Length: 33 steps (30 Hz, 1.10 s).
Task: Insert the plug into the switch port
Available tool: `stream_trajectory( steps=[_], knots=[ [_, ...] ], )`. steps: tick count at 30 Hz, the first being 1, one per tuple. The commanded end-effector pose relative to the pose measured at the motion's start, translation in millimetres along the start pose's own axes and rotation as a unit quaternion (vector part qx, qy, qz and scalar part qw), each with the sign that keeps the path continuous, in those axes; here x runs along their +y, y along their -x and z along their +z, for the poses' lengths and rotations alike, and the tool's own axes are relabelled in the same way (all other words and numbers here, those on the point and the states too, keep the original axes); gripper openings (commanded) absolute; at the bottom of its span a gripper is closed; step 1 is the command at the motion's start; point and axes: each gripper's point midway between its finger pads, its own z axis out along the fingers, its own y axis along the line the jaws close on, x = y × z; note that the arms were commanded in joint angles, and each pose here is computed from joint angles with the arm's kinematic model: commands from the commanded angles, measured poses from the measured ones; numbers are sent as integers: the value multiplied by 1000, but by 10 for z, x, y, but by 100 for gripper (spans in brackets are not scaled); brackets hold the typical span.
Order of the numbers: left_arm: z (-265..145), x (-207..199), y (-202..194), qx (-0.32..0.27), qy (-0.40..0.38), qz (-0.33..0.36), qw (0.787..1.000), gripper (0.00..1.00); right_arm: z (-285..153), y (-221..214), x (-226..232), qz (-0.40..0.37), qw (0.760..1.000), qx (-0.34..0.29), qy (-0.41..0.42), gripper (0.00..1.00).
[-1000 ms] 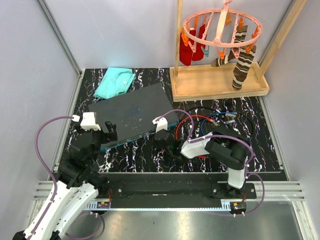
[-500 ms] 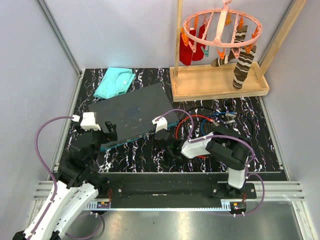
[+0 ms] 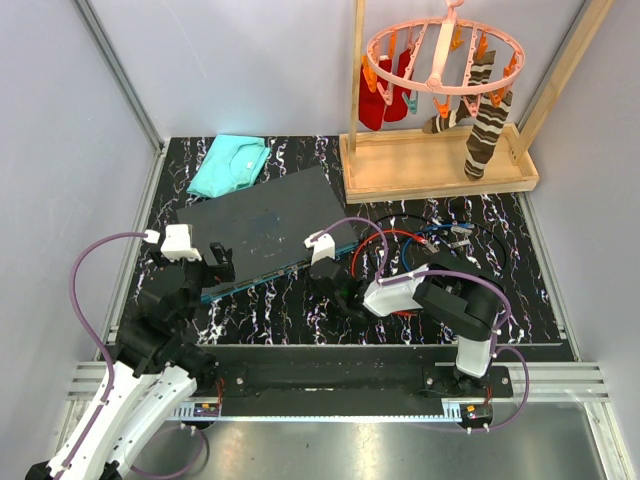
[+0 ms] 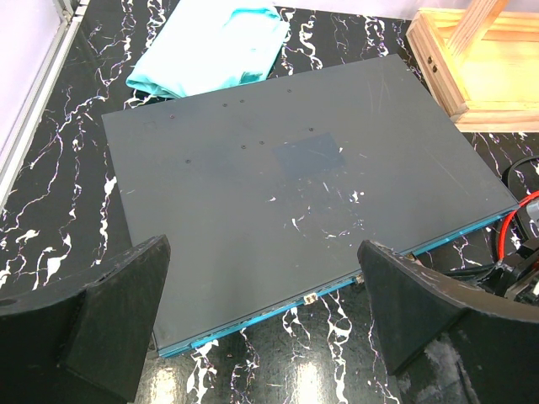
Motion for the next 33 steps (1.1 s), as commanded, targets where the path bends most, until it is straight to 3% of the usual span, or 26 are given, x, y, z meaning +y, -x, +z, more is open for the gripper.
stream_trajectory(
  steps=[1,24,33],
  knots=[
    [23,-19,109,-19,0,-2,1000,99,-38,776,13,47,993,-104,-8,0],
    [33,-25,102,-16,0,1,1000,99,154,484,-80,43,994,-95,-28,0],
    [44,-29,84,-11,0,2,1000,99,150,596,-72,53,992,-112,-19,0]
  ],
)
